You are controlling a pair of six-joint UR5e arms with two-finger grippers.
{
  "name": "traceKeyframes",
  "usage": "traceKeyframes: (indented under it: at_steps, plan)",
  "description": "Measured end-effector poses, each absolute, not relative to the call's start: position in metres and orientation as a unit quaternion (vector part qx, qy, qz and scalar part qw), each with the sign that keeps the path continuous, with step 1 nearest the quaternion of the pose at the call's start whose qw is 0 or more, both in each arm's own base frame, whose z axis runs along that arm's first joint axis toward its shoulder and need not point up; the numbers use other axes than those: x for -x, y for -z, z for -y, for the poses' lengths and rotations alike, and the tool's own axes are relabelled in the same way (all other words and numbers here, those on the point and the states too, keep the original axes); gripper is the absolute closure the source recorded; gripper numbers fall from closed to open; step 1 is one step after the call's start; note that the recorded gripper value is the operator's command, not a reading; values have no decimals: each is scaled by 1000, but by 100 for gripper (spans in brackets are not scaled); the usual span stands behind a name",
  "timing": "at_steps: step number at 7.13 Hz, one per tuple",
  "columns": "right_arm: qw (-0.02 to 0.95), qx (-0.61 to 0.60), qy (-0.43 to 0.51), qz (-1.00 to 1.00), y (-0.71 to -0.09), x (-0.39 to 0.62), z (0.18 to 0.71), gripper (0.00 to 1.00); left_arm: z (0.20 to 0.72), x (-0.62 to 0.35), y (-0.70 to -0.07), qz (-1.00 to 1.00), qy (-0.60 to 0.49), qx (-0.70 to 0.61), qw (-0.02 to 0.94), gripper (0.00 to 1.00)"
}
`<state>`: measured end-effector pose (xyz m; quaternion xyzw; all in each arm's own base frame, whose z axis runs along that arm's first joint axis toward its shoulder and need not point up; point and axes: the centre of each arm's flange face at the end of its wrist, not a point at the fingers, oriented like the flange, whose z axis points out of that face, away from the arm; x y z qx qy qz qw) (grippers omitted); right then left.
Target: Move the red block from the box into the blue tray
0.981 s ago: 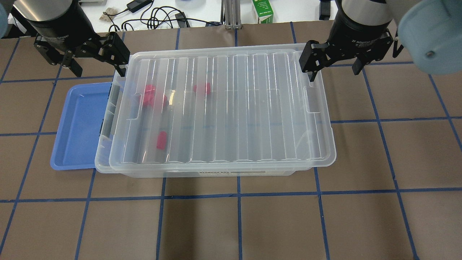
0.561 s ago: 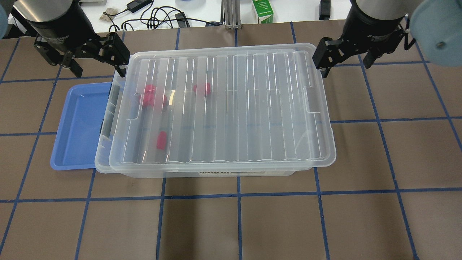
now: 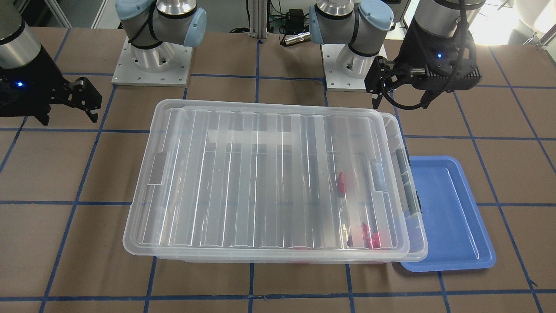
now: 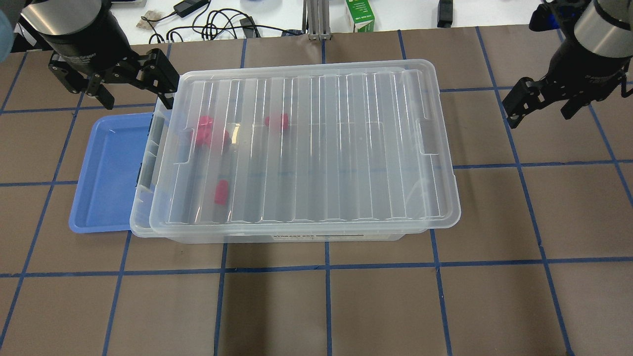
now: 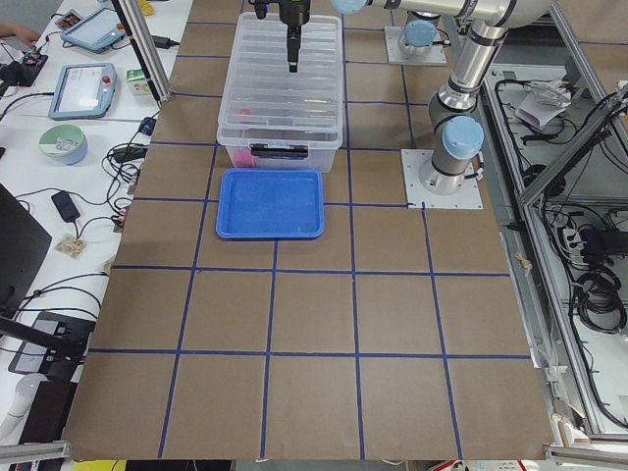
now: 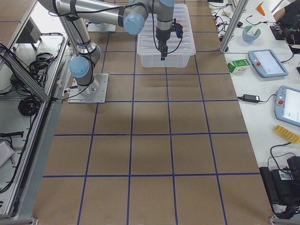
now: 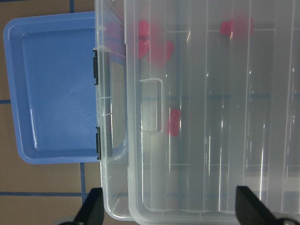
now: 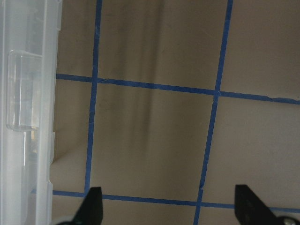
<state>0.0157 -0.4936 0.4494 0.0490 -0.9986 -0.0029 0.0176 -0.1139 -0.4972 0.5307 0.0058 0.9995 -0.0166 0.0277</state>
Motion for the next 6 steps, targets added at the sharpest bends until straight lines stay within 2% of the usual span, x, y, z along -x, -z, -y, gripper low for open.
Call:
traceKeyframes:
  at_steps: [4, 6]
  plan:
    - [10, -37, 14, 999, -395, -96, 505, 3, 496, 114, -532, -999, 20, -6, 29, 0]
    - [15, -44, -5, 999, -360, -104, 514, 3, 500, 114, -528, -999, 16, -6, 29, 0]
